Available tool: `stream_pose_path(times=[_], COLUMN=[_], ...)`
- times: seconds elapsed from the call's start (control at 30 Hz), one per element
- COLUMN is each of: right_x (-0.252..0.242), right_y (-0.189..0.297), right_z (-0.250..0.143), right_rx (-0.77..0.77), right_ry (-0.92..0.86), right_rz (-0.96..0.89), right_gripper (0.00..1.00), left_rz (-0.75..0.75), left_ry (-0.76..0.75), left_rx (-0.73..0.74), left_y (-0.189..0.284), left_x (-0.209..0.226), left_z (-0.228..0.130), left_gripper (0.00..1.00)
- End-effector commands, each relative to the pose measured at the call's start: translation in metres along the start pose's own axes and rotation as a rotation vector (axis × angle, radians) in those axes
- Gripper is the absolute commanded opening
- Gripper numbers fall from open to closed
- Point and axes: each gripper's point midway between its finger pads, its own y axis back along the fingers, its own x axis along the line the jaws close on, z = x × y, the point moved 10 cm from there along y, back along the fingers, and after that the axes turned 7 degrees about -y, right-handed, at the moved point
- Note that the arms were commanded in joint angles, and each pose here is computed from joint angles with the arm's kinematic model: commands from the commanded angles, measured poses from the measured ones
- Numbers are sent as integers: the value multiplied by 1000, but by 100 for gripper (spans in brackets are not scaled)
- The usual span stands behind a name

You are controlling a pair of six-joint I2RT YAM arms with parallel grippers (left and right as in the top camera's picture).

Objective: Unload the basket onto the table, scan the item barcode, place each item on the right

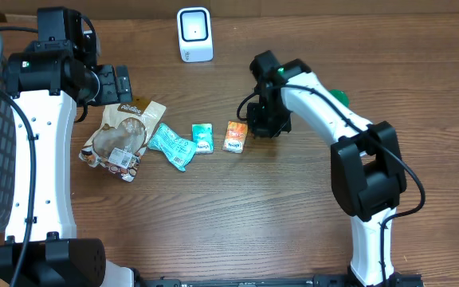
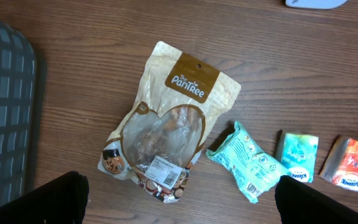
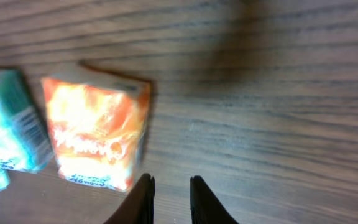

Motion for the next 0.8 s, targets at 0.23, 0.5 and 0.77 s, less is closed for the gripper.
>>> stream_pose_path(times=[0.23, 0.5, 0.77], right_x=[45, 78, 81], right_y=[37, 1, -24], right_z=[10, -1, -22], right_rx=[-85, -207, -196], right_ry=[94, -63, -115], right_rz=[233, 196, 115], right_gripper=[15, 12, 12], left_rz=[-4, -4, -4], left_ry=[13, 13, 13], left_rx=[-26, -26, -26], left_y=[8, 8, 8], left_x=[1, 1, 1], left_z=[1, 1, 1], left_gripper=[100, 100, 99])
